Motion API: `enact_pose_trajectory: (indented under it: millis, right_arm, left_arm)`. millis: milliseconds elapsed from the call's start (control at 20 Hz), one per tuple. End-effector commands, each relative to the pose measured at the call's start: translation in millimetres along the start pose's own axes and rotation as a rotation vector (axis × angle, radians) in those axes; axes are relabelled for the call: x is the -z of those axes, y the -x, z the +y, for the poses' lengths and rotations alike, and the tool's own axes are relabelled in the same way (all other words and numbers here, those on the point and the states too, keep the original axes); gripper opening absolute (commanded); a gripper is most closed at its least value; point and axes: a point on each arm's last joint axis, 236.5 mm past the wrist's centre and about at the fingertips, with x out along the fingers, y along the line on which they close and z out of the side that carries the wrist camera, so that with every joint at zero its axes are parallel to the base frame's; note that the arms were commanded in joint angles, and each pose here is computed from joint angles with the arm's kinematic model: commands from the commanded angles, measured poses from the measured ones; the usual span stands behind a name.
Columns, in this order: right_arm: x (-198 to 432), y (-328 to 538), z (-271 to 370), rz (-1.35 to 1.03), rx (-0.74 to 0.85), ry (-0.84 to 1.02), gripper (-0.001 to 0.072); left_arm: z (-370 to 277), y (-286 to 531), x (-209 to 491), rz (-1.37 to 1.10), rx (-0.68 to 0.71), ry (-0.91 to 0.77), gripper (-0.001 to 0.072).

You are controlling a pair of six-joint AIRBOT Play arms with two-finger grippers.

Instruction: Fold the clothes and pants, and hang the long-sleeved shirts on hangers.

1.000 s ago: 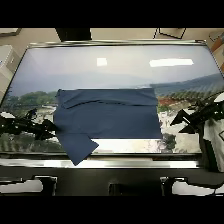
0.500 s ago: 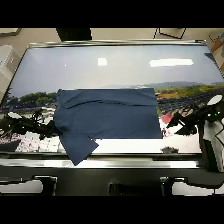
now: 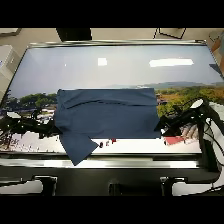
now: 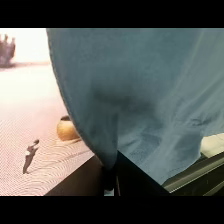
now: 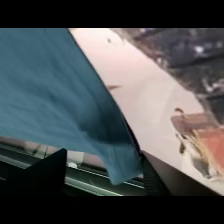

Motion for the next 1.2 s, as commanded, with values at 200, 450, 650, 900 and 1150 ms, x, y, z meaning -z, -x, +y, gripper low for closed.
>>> enact_pose_trajectory:
  millis: [200,450,650,900,1150]
  right_arm:
    - [15.6,-1.2,9.2,0.069,-0.035,-0.001,0.0044]
    - [-0.7,66.9,44.8,-0.177,-0.026,0.178,0.0039]
    - [2.3,301.9,161.1,-0.965,0.053,0.582,0.004]
    - [202.2,497.7,220.6,-1.743,0.224,0.778,0.004]
    - [328.7,538.7,225.6,-2.101,0.216,0.809,0.0041]
  left_arm:
    - [-2.9,1.2,4.6,0.016,0.007,0.009,0.0022]
    - [-73.6,67.5,-36.9,-0.201,0.095,-0.143,0.002]
    - [-264.6,282.7,-32.4,-0.803,0.168,-0.652,0.0021]
    - [-393.2,472.3,161.7,-1.521,-0.023,-1.097,0.0022]
    - [-406.0,510.3,276.3,-1.831,-0.047,-1.153,0.002]
